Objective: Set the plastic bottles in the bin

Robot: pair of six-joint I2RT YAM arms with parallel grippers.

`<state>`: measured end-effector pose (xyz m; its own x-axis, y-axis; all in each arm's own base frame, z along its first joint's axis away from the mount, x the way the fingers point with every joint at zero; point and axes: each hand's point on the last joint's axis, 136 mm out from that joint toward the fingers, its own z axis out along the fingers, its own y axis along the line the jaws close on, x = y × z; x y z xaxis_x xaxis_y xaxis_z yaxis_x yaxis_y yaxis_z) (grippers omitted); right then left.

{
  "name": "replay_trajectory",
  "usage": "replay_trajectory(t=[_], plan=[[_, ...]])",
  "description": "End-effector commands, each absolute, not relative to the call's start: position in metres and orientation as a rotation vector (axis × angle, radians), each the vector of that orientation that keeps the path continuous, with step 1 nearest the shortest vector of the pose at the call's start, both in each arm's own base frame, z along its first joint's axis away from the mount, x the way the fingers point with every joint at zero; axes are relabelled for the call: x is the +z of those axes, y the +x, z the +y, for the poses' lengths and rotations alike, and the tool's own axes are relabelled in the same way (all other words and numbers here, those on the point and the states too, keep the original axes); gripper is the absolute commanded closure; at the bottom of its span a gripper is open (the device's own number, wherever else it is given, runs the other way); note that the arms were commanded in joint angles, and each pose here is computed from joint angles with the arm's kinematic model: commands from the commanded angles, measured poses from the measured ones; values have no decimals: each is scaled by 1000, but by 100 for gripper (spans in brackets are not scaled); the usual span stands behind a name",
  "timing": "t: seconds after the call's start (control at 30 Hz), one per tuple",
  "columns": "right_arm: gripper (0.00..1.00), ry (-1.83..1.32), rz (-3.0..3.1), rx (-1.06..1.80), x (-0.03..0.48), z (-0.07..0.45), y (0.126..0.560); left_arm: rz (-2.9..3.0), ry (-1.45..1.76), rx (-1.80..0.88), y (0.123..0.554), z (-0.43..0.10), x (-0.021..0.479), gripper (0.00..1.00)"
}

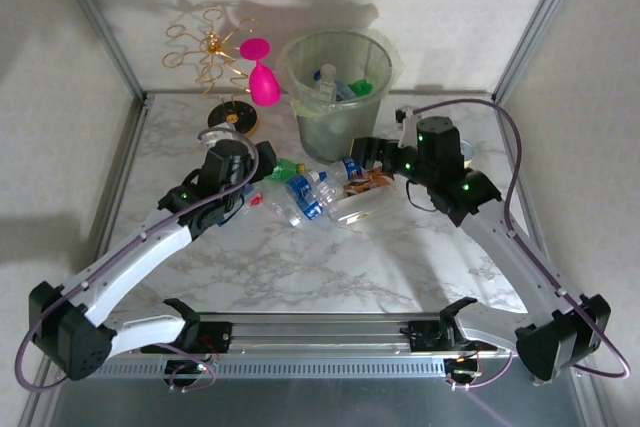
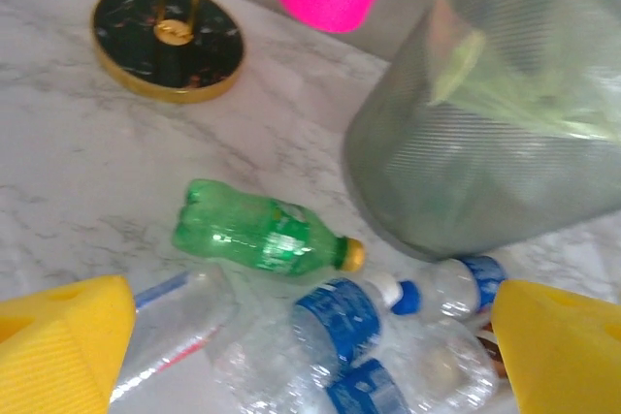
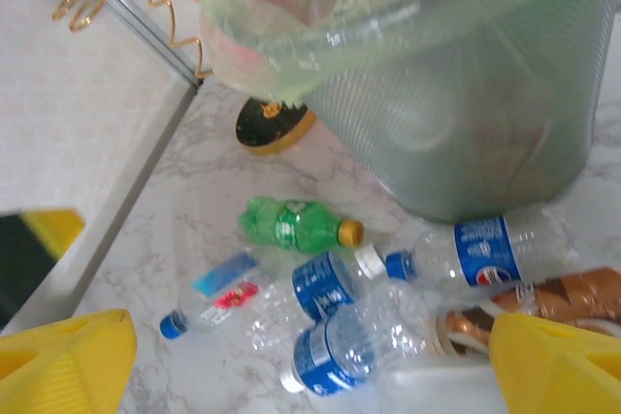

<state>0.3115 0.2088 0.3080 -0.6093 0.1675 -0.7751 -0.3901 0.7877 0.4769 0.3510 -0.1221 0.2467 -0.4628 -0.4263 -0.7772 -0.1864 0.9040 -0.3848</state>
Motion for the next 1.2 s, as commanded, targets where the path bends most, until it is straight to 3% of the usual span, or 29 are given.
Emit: replay_trajectory(t=[0.0,0.3,0.6,1.17], plan=[[6,-184,2028,806,312,207,301,2200,-553,-244,361,-100,202,4],[6,-223,1991,891,308,209,278,2338,-546,-43,391,-71,133,3],[6,-243,1964,941,310,210,266,2440,-488,-178,402,-84,90,0],[6,-244,1975,956,303,209,261,2575,-488,-382,367,-109,63,1]])
